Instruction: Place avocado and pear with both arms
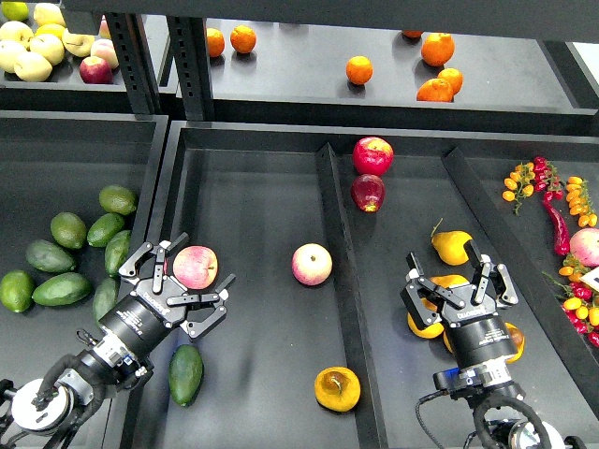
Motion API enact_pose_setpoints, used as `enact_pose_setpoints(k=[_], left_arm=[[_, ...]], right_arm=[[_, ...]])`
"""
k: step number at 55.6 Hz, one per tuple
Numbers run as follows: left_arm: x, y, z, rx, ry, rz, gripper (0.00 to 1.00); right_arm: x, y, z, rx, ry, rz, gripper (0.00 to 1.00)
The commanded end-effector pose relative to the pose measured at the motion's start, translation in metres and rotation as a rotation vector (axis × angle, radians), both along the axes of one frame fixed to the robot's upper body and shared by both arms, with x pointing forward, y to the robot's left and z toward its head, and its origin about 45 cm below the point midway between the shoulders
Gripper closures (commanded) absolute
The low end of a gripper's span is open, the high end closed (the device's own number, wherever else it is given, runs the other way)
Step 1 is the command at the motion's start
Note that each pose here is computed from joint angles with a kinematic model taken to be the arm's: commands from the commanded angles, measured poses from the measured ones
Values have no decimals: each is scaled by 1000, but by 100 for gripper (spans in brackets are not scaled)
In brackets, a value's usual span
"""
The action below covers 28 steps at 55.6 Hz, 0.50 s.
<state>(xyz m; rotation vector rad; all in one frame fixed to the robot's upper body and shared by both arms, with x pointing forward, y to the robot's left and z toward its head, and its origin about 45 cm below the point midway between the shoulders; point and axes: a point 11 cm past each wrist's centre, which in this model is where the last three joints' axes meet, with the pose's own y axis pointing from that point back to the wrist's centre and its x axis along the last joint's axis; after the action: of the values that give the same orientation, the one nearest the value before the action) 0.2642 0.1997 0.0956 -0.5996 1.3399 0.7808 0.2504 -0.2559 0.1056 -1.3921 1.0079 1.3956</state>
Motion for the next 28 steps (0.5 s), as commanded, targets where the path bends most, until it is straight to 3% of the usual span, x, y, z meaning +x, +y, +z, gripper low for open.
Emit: enact_pose_setpoints(k=[1,14,28], left_arm=[[8,-10,8,11,-29,-43,0],[41,12,34,297,-157,-234,0],[71,12,65,685,-313,-543,0]], right_arm=[[1,1,1,2,0,3,0],[8,5,-1,2,59,21,0],[25,9,2,0,113,33,0]])
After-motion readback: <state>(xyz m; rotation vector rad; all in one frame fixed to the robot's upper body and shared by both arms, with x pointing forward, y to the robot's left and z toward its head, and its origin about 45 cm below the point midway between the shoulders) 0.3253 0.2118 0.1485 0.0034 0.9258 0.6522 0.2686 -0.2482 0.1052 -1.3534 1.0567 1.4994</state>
